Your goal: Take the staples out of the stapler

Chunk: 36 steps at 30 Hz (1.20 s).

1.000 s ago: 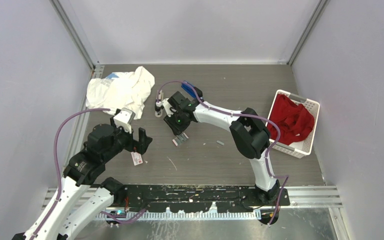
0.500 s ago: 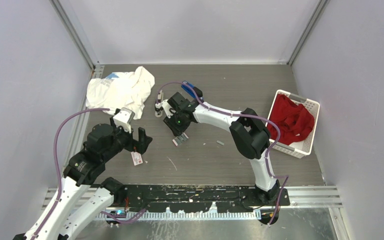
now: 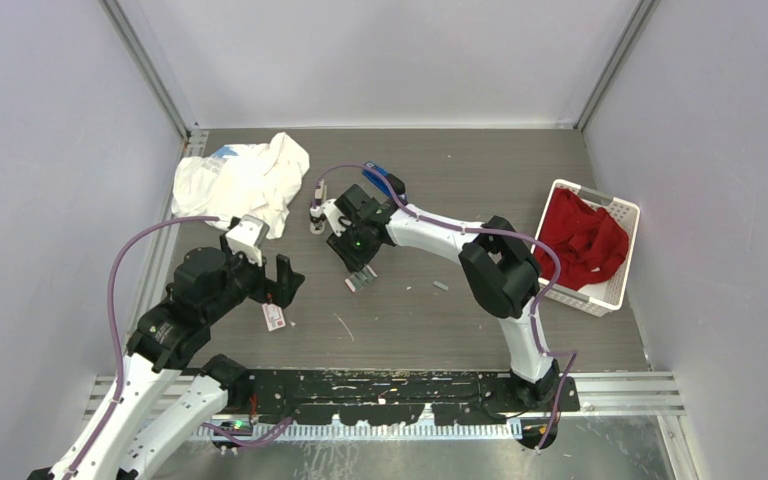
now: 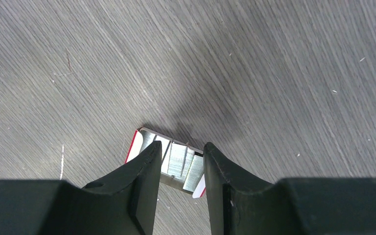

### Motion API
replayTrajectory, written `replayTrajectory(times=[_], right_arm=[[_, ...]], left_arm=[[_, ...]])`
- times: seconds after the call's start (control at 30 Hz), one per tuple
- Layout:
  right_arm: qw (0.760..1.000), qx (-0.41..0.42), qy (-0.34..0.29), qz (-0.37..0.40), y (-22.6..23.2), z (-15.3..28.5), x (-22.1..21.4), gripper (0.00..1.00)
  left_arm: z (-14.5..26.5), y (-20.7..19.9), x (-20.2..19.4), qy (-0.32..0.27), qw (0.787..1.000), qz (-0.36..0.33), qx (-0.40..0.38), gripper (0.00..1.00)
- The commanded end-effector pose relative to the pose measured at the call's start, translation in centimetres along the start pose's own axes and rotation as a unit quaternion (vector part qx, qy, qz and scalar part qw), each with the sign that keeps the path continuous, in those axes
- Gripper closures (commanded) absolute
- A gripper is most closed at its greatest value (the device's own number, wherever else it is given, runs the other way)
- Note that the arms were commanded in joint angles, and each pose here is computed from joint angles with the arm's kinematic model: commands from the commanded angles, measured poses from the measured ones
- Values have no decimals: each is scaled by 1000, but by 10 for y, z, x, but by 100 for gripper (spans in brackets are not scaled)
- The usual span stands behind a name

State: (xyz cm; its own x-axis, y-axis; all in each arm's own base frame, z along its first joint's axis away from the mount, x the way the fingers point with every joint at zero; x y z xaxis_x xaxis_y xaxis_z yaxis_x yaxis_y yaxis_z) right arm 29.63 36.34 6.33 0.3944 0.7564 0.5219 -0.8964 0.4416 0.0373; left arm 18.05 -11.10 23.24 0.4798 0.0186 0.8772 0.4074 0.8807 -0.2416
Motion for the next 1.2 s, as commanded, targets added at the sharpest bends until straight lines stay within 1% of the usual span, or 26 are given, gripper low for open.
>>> replayTrajectory(times=[0.0,0.33,0.87,1.17], right_arm=[[999,-18,-46,16,-3,20,30,57],[999,-21,-33,17,-4,13,27,57],[999,-28,-11,20,-4,0,16,63],[1000,-21,-8,21,-2,-1,15,67]], left_arm=[[0,-4,14,-29,999,-6,-13,7],[0,-4,13,-29,999,-6,-14,7],[0,-4,13,-29,999,-6,-16,7],[0,-4,14,-29,999,-7,-16,7]])
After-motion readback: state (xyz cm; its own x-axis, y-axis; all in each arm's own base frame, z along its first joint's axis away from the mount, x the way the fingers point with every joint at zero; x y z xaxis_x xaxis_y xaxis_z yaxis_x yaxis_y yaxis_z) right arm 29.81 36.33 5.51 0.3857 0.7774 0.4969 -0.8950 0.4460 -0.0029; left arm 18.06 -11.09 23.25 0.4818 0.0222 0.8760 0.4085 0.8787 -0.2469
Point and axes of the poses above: each gripper's point midway between its finger pads, its own z axis back along the fingers, its own y axis along the line the jaws close on, x = y × z, the point moved 2 cm from there along z, back along the fingers, and after that the axes turned 7 degrees about z, right-handed, at the moved point
